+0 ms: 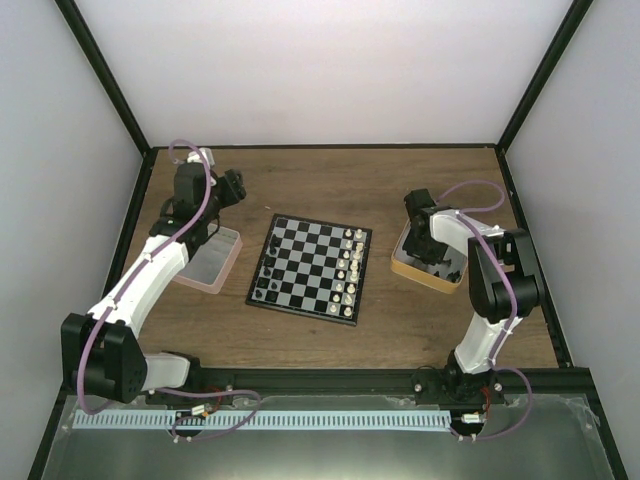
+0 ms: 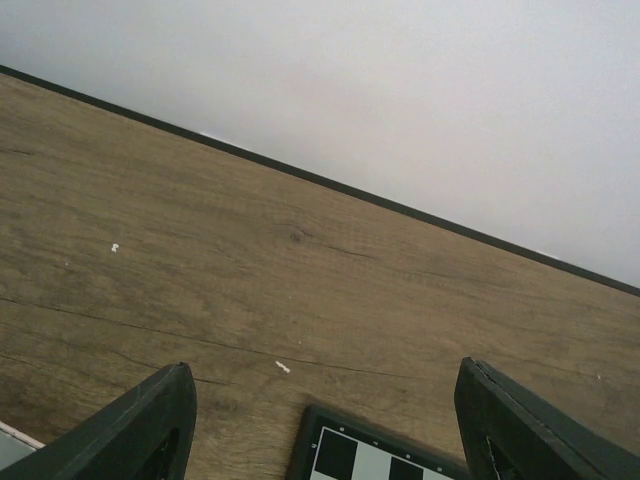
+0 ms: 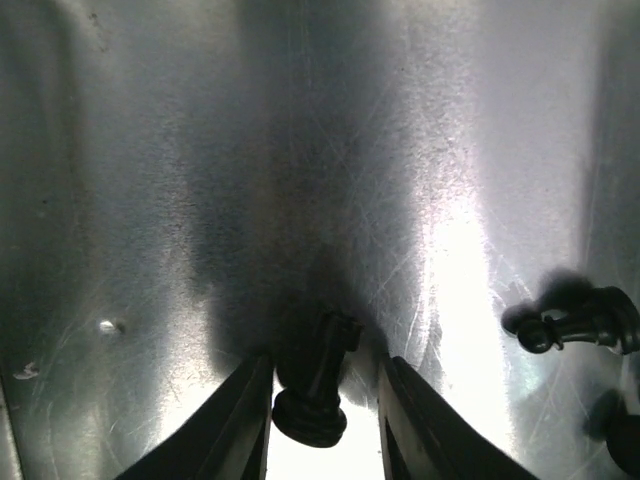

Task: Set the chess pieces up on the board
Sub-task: Pick up the chess piece from the storage box, then place the chess piece on the chessboard.

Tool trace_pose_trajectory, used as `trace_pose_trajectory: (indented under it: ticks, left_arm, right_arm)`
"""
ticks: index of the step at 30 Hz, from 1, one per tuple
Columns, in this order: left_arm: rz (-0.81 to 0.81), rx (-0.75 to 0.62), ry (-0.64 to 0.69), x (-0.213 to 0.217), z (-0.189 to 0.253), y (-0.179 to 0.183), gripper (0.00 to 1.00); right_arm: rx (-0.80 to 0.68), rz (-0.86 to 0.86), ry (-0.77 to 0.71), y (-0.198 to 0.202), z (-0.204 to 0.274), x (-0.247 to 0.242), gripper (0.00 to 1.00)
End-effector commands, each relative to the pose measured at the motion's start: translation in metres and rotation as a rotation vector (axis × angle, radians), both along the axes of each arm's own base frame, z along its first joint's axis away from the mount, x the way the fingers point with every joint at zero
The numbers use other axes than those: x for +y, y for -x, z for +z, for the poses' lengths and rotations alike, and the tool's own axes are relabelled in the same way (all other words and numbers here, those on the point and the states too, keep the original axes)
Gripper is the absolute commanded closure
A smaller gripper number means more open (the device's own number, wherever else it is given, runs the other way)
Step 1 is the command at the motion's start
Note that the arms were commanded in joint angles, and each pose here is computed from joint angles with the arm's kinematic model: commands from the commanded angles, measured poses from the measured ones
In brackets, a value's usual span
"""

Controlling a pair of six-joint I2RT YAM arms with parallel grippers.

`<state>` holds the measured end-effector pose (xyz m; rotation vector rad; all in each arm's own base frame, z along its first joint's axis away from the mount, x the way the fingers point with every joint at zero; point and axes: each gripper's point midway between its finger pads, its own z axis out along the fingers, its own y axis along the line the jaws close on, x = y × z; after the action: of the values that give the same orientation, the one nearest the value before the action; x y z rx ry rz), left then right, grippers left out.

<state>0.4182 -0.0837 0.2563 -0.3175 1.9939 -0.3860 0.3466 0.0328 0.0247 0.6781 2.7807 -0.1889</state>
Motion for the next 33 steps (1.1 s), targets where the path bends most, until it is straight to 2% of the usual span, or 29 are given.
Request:
trace_pose_trajectory:
  ticks: [1,4,7,12,16,19,22,25,29,33]
  left_arm:
    - [-0.010,-0.044,0.010,-0.002,0.015,-0.007,0.27]
    - [-0.010,-0.046,0.010,-0.002,0.015,-0.007,0.27]
    - [-0.011,-0.048,0.010,-0.002,0.017,-0.007,0.27]
    - [-0.043,-0.050,0.018,-0.007,0.017,-0.006,0.27]
    - [-0.176,-0.075,0.055,-0.031,0.025,-0.006,0.26]
    - [-0.304,-0.081,0.105,-0.055,0.030,-0.005,0.26]
    - [-0.434,-0.065,0.167,-0.079,0.034,-0.006,0.26]
    - [-0.588,-0.043,0.243,-0.105,0.039,-0.002,0.26]
    - [-0.803,0.022,0.413,-0.139,0.046,0.009,0.26]
    - [-1.030,0.191,0.661,-0.168,0.049,0.026,0.32]
  right_arm:
    - [0.049,-0.053,-0.018,0.015,-0.006,-0.004,0.73]
    - [0.044,-0.050,-0.034,0.013,-0.007,-0.001,0.83]
    - [0.023,-0.048,-0.024,0.009,-0.003,-0.003,0.88]
    - [-0.092,-0.011,-0.014,-0.015,0.023,-0.003,0.88]
    - [-0.274,0.110,-0.086,-0.042,0.070,0.017,0.88]
    - [-0.433,0.259,-0.190,-0.057,0.116,0.046,0.87]
    - [-0.583,0.532,-0.440,-0.054,0.167,0.106,0.86]
    - [-0.687,0.783,-0.653,-0.034,0.211,0.159,0.85]
    - [-0.700,0.986,-0.804,-0.013,0.235,0.206,0.87]
    - [-0.672,1.167,-0.916,0.008,0.249,0.243,0.88]
